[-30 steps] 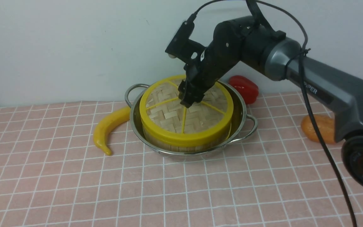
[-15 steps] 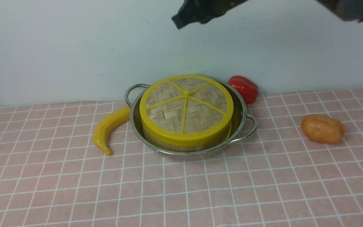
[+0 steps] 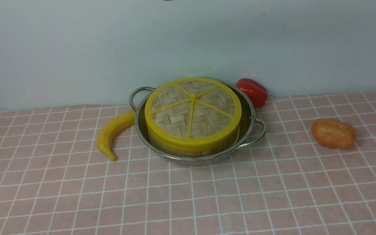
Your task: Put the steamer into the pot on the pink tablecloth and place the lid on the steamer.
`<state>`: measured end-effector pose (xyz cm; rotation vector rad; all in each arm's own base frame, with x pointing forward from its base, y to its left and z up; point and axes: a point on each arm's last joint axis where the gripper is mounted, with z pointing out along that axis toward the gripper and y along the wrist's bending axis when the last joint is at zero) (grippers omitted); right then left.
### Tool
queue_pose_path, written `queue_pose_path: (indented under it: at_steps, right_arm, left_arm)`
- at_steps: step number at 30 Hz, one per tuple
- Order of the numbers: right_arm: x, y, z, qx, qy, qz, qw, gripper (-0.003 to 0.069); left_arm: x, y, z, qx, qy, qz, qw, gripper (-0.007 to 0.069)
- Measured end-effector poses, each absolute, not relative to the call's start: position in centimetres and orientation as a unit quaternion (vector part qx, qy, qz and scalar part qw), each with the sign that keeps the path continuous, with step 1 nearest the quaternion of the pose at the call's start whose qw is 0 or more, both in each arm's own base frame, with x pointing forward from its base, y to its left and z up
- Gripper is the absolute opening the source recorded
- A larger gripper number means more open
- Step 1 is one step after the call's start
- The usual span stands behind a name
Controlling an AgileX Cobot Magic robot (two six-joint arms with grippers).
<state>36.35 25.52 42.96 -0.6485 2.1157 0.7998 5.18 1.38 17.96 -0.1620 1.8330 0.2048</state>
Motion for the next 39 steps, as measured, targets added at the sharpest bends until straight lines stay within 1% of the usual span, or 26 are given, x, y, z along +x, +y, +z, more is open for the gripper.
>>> queue_pose_path:
  at_steps: [3,4,5,6,7,8,10,11,13,14,15,16,17,18,20,23,24,25,29,32,34,37,39]
  right_arm:
    - [34.6,24.4,40.2,-0.284,0.867,0.272,0.306,0.0004]
    - [34.2,24.1,40.4,-0.285,0.868,0.270,0.305,0.0005]
    - [32.5,23.0,38.2,-0.290,0.888,0.248,0.258,0.0006]
    - [32.0,22.6,38.4,-0.292,0.887,0.246,0.259,0.0007]
    - [29.7,21.0,36.9,-0.293,0.899,0.224,0.238,0.0010]
    - [28.5,20.1,36.3,-0.292,0.902,0.213,0.237,0.0011]
    - [25.4,17.7,34.9,-0.287,0.902,0.191,0.259,0.0015]
    - [25.1,17.4,34.2,-0.285,0.904,0.186,0.259,0.0015]
    - [21.3,14.5,32.7,-0.277,0.894,0.170,0.309,0.0020]
    - [20.2,13.7,32.6,-0.276,0.887,0.167,0.330,0.0022]
    - [18.5,12.3,31.3,-0.268,0.880,0.161,0.358,0.0025]
    - [17.5,11.5,31.2,-0.261,0.872,0.161,0.382,0.0027]
    - [16.1,10.1,30.1,-0.245,0.862,0.158,0.415,0.0029]
    - [15.0,9.0,30.0,-0.232,0.850,0.157,0.446,0.0032]
    - [13.4,6.9,29.1,-0.193,0.831,0.147,0.501,0.0036]
    - [10.8,3.9,27.7,-0.113,0.793,0.130,0.584,0.0043]
    - [10.6,3.7,27.3,-0.105,0.794,0.125,0.586,0.0043]
    - [9.8,2.8,27.0,-0.080,0.772,0.113,0.620,0.0047]
    - [7.8,1.3,24.8,-0.044,0.733,0.066,0.676,0.0067]
    - [7.0,1.0,23.5,-0.047,0.723,0.050,0.688,0.0077]
    - [6.2,0.8,21.3,-0.061,0.715,0.034,0.696,0.0089]
    - [5.8,0.8,20.4,-0.065,0.710,0.030,0.701,0.0097]
    - [5.6,0.8,20.0,-0.065,0.721,0.033,0.689,0.0104]
  left_arm:
    - [5.2,1.4,18.0,-0.070,0.791,0.088,0.601,0.0243]
    - [5.2,1.4,18.0,-0.070,0.791,0.088,0.601,0.0243]
    - [5.2,1.4,18.0,-0.070,0.791,0.088,0.601,0.0243]
    - [5.2,1.4,18.0,-0.070,0.791,0.088,0.601,0.0243]
    - [5.2,1.4,18.0,-0.070,0.791,0.088,0.601,0.0243]
    - [5.2,1.4,18.0,-0.070,0.791,0.088,0.601,0.0243]
    - [5.2,1.4,18.0,-0.070,0.791,0.088,0.601,0.0243]
    - [5.2,1.4,18.0,-0.070,0.791,0.088,0.601,0.0243]
    - [5.2,1.4,18.0,-0.070,0.791,0.088,0.601,0.0243]
    - [5.2,1.4,18.0,-0.070,0.791,0.088,0.601,0.0243]
    - [5.2,1.4,18.0,-0.070,0.791,0.088,0.601,0.0243]
    - [5.2,1.4,18.0,-0.070,0.791,0.088,0.601,0.0243]
    - [5.2,1.4,18.0,-0.070,0.791,0.088,0.601,0.0243]
    - [5.2,1.4,18.0,-0.070,0.791,0.088,0.601,0.0243]
    - [5.2,1.4,18.0,-0.070,0.791,0.088,0.601,0.0243]
    - [5.2,1.4,18.0,-0.070,0.791,0.088,0.601,0.0243]
    - [5.2,1.4,18.0,-0.070,0.791,0.088,0.601,0.0243]
    - [5.2,1.4,18.0,-0.070,0.791,0.088,0.601,0.0243]
    - [5.2,1.4,18.0,-0.070,0.791,0.088,0.601,0.0243]
    - [5.2,1.4,18.0,-0.070,0.791,0.088,0.601,0.0243]
    - [5.2,1.4,18.0,-0.070,0.791,0.088,0.601,0.0243]
    - [5.2,1.4,18.0,-0.070,0.791,0.088,0.601,0.0243]
    - [5.2,1.4,18.0,-0.070,0.791,0.088,0.601,0.0243]
